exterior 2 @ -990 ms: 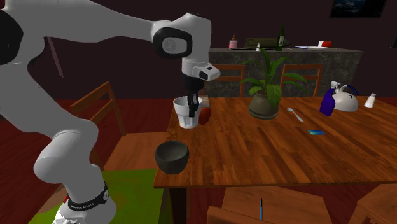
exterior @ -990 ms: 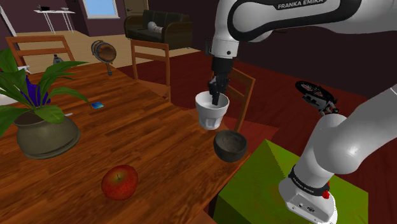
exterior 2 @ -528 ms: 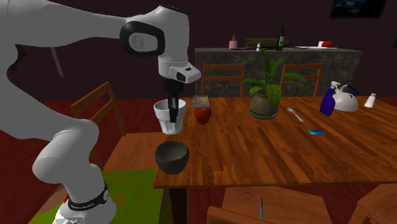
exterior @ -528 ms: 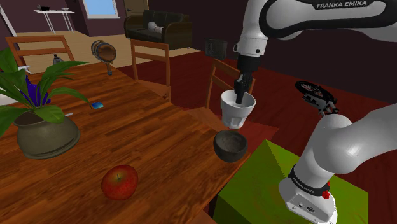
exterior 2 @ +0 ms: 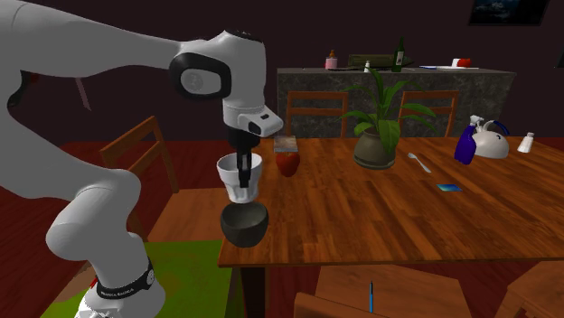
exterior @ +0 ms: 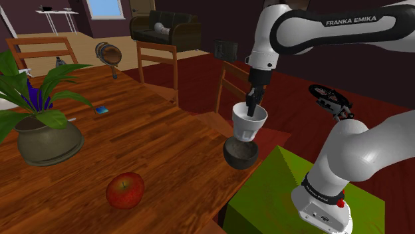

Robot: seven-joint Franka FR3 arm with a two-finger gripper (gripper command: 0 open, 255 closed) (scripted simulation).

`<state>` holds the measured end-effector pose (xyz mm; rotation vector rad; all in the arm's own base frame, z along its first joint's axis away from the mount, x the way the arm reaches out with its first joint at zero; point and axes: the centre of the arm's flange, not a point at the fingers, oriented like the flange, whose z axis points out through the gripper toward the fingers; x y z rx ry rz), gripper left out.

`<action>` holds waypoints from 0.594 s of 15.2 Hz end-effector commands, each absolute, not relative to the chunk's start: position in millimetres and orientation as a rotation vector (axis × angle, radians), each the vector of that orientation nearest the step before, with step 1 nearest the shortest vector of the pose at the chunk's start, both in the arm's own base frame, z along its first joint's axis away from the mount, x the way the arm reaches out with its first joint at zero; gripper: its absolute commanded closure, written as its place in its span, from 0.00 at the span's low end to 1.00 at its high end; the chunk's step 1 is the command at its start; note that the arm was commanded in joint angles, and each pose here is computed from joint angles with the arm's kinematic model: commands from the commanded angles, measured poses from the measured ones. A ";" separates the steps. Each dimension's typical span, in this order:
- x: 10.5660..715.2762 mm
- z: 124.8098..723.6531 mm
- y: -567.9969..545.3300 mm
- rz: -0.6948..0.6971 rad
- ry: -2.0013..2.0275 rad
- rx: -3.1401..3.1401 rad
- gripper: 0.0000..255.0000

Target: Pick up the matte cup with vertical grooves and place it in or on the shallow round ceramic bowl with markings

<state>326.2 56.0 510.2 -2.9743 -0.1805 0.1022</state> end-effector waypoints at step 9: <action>325.7 457.6 56.0 0.101 -0.181 -2.974 1.00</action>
